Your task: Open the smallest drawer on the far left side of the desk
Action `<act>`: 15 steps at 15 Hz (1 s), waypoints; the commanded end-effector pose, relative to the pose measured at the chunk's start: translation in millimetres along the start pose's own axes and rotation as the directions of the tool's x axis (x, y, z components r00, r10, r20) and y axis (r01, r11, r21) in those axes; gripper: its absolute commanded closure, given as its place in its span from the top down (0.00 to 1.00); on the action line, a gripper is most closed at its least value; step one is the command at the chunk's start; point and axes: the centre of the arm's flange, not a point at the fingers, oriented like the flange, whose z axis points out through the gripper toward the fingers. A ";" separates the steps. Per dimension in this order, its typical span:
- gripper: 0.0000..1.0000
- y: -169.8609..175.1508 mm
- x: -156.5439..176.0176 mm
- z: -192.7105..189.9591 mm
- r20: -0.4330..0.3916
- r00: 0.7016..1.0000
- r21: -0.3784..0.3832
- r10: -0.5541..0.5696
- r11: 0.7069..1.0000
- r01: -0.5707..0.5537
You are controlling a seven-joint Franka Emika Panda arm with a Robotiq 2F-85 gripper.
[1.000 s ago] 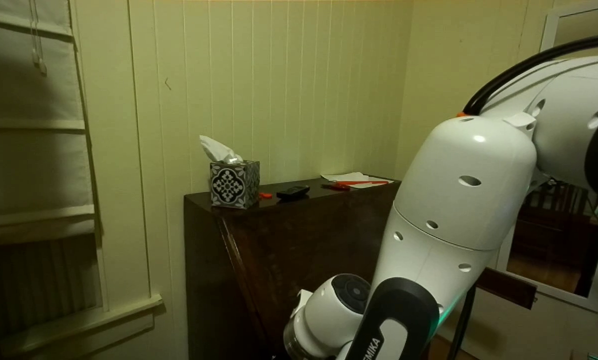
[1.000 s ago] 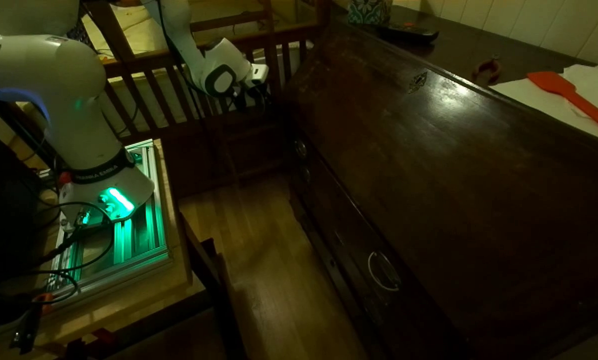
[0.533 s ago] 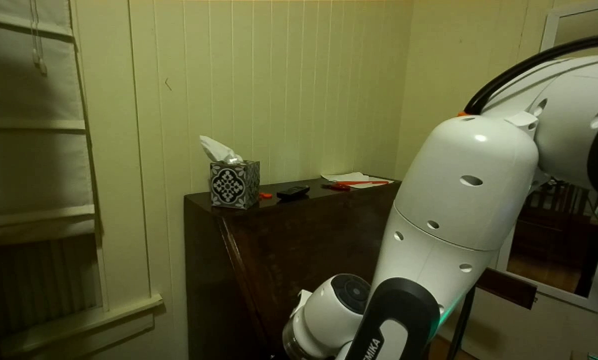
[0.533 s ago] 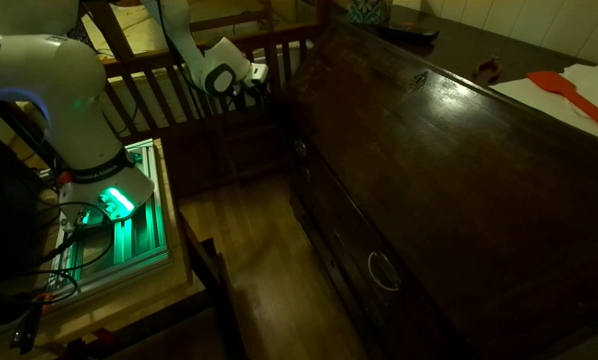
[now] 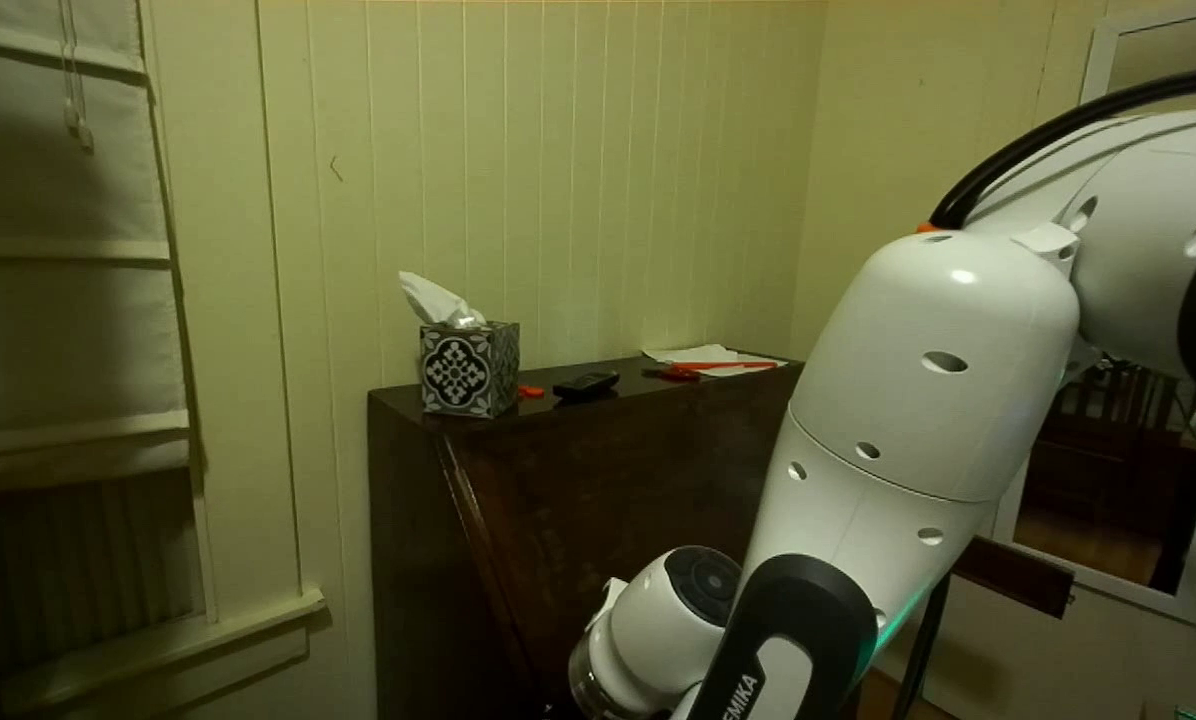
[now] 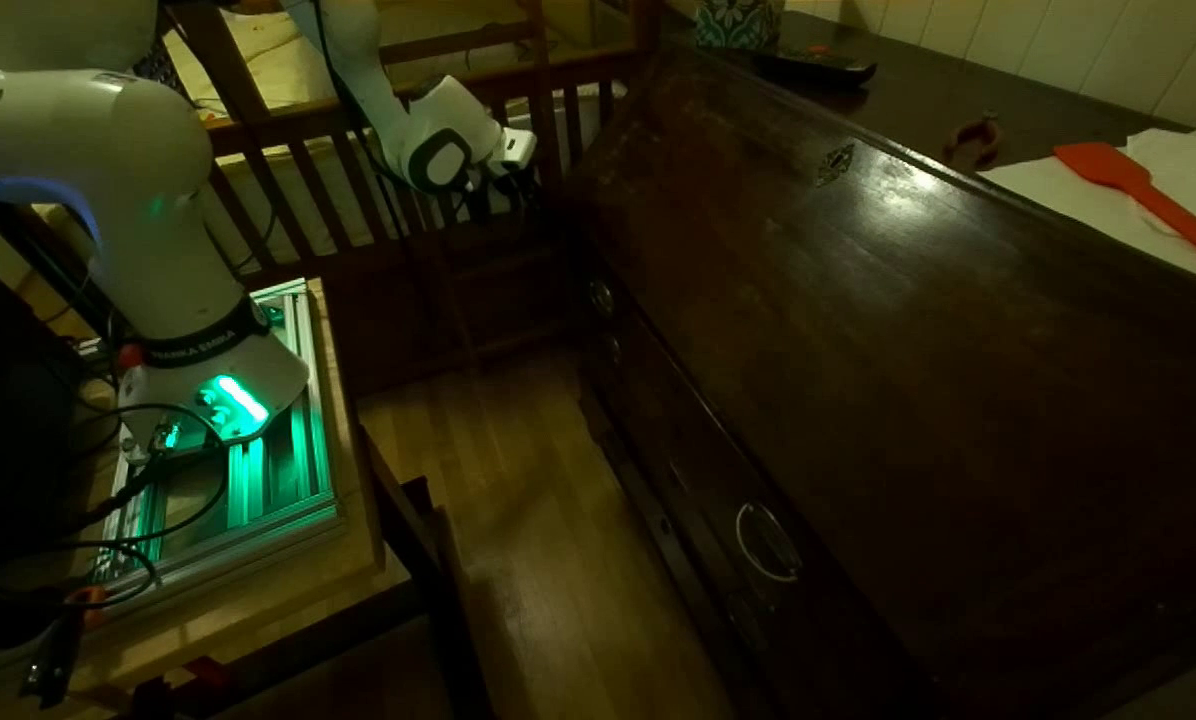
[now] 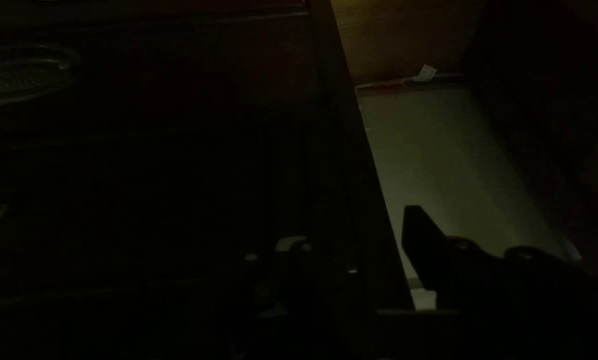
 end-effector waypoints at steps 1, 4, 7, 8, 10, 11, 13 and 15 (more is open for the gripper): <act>0.49 0.8 3.5 -11.7 -0.012 0.999 -0.018 0.039 0.999 -0.039; 0.52 -1.5 0.8 -14.8 -0.006 0.998 -0.019 0.061 0.998 -0.061; 0.55 -1.1 0.6 -16.5 -0.013 0.997 -0.027 0.079 0.996 -0.079; 0.60 -0.6 0.5 -16.7 -0.015 0.997 -0.030 0.080 0.996 -0.081; 0.58 1.4 0.2 -16.5 -0.025 0.997 -0.039 0.073 0.997 -0.074; 0.57 3.0 0.4 -14.4 -0.030 0.997 -0.041 0.065 0.997 -0.066; 0.56 5.0 1.1 -10.9 -0.044 0.998 -0.047 0.046 0.998 -0.048; 0.56 5.8 0.7 -6.4 -0.045 0.998 -0.049 0.034 0.998 -0.036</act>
